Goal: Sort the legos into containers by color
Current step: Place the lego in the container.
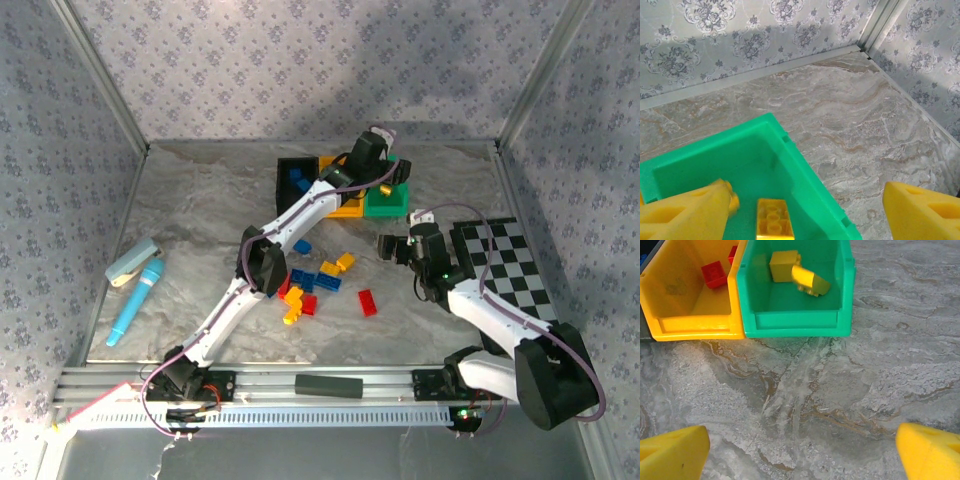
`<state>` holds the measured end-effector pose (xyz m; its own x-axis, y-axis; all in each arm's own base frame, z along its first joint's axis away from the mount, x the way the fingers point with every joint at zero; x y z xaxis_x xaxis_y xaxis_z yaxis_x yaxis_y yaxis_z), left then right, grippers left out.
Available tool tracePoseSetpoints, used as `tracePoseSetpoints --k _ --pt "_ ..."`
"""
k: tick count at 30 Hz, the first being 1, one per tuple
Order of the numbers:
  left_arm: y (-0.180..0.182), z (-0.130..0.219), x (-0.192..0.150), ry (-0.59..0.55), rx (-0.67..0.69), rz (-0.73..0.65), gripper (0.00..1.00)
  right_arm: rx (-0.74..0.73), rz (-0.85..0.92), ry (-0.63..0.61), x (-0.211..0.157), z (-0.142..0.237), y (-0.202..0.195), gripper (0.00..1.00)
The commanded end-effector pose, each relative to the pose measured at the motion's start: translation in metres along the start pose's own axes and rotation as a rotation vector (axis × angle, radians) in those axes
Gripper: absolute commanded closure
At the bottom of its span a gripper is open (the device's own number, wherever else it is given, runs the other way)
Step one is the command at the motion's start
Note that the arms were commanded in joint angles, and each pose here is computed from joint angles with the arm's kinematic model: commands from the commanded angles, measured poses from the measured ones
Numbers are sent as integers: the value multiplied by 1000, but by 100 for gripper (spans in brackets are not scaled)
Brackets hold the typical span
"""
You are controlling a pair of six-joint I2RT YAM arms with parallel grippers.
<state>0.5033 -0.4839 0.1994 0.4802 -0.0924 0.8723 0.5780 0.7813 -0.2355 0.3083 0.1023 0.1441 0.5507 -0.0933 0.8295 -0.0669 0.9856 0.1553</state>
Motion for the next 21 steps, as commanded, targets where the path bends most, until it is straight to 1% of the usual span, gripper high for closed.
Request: tracePoseSetpoints --k 1,6,9,11,13,15,17,19,21 --pt "-7 30 29 -11 1 -47 20 57 -4 1 -1 0 10 3" --pt "6 56 30 52 34 -16 19 193 42 58 -7 -9 39 5" --pt "25 73 17 87 65 52 19 248 75 98 -15 -13 60 6" --pt "36 93 11 70 55 96 19 282 59 115 -20 -13 74 7" --pt "54 113 -3 57 70 145 19 320 60 124 -24 -10 89 8" --pt "73 132 -15 39 87 197 19 331 103 131 -28 -10 104 8" --pt "89 148 -30 30 85 252 19 319 135 166 -35 -15 111 8" --pt "103 160 -44 52 99 279 19 320 135 195 -39 -22 115 8" --pt "112 171 -56 68 123 278 19 315 140 229 -45 -29 116 8"
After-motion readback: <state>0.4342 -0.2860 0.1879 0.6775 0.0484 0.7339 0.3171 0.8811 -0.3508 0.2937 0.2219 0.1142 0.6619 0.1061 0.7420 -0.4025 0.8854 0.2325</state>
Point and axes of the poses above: each hand's point on the last joint's axis, 136 mm out from that joint toward the fingers, its own z axis back along the fingers, its own y axis along the line the jaws close on, x = y × z, the point moved 3 cm from there along z, back along the fingers, and after that the axes turned 2 degrees about -z, right-handed, at the moved point
